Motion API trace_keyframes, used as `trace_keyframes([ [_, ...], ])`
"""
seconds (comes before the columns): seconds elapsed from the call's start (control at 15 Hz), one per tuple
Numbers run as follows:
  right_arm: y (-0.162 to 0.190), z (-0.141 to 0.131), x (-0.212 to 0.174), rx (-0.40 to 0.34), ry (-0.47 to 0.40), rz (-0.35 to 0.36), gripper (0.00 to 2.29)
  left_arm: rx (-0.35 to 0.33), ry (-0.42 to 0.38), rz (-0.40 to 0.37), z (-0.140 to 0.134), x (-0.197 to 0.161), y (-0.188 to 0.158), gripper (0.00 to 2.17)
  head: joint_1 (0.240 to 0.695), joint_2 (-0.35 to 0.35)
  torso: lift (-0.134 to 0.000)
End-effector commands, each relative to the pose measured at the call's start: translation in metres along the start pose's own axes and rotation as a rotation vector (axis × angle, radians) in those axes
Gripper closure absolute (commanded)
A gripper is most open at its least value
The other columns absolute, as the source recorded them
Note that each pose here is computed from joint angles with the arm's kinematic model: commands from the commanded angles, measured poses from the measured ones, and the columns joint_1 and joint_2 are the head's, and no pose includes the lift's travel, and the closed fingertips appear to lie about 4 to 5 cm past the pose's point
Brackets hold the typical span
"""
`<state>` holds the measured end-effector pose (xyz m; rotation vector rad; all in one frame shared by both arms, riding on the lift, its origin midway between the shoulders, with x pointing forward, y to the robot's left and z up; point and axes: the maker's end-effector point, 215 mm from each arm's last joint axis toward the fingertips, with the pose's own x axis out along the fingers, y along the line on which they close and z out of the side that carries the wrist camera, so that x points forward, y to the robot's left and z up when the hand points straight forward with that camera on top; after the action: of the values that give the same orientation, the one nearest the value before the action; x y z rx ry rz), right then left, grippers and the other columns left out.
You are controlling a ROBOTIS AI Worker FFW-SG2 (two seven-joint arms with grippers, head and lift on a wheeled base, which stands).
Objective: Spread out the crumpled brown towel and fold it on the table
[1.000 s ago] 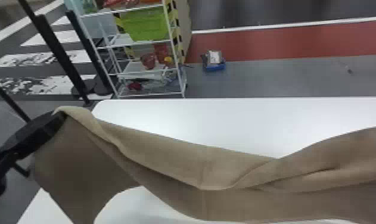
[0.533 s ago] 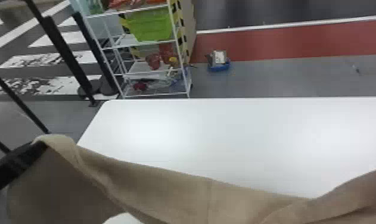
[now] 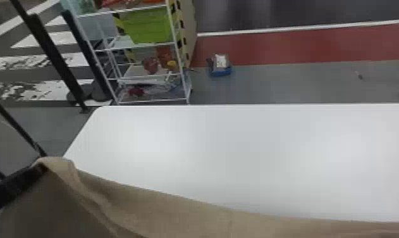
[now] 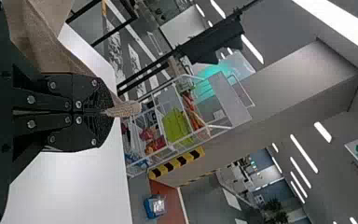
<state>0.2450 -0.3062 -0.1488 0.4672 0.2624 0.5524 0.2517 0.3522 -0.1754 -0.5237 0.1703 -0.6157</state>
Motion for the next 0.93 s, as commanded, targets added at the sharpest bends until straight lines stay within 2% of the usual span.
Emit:
trace_keyframes([
  [0.0,-0.041,-0.027,0.038,0.088,0.06,-0.038,1.5,-0.007,0.08,0.046,-0.029,0.033,0.024,1.86,0.695,0.119,-0.124],
  [0.07,-0.058,-0.038,0.053,0.117,0.082,-0.065,1.5,0.011,0.095,0.07,-0.035,0.046,0.034,1.86,0.695,0.099,-0.124],
  [0.13,-0.072,-0.053,0.08,0.143,0.123,-0.077,1.5,-0.001,0.144,0.112,-0.054,0.06,0.049,1.86,0.695,0.099,-0.124],
  [0.2,-0.086,-0.067,0.101,0.177,0.156,-0.09,1.5,0.028,0.173,0.137,-0.065,0.075,0.061,1.86,0.695,0.071,-0.124],
  [0.33,-0.119,-0.073,0.13,0.139,0.157,-0.126,1.5,0.061,0.181,0.161,-0.075,0.096,0.079,1.86,0.695,0.058,-0.124],
  [0.53,-0.164,-0.088,0.162,0.092,0.217,-0.194,1.5,0.05,0.206,0.202,-0.095,0.121,0.112,1.86,0.695,0.038,-0.124],
  [0.73,-0.199,-0.084,0.187,0.008,0.192,-0.236,1.5,0.163,0.203,0.217,-0.104,0.154,0.135,1.86,0.695,0.013,-0.124],
  [0.87,-0.226,-0.075,0.199,-0.068,0.177,-0.273,1.5,0.176,0.206,0.229,-0.111,0.169,0.158,1.86,0.695,-0.003,-0.124],
])
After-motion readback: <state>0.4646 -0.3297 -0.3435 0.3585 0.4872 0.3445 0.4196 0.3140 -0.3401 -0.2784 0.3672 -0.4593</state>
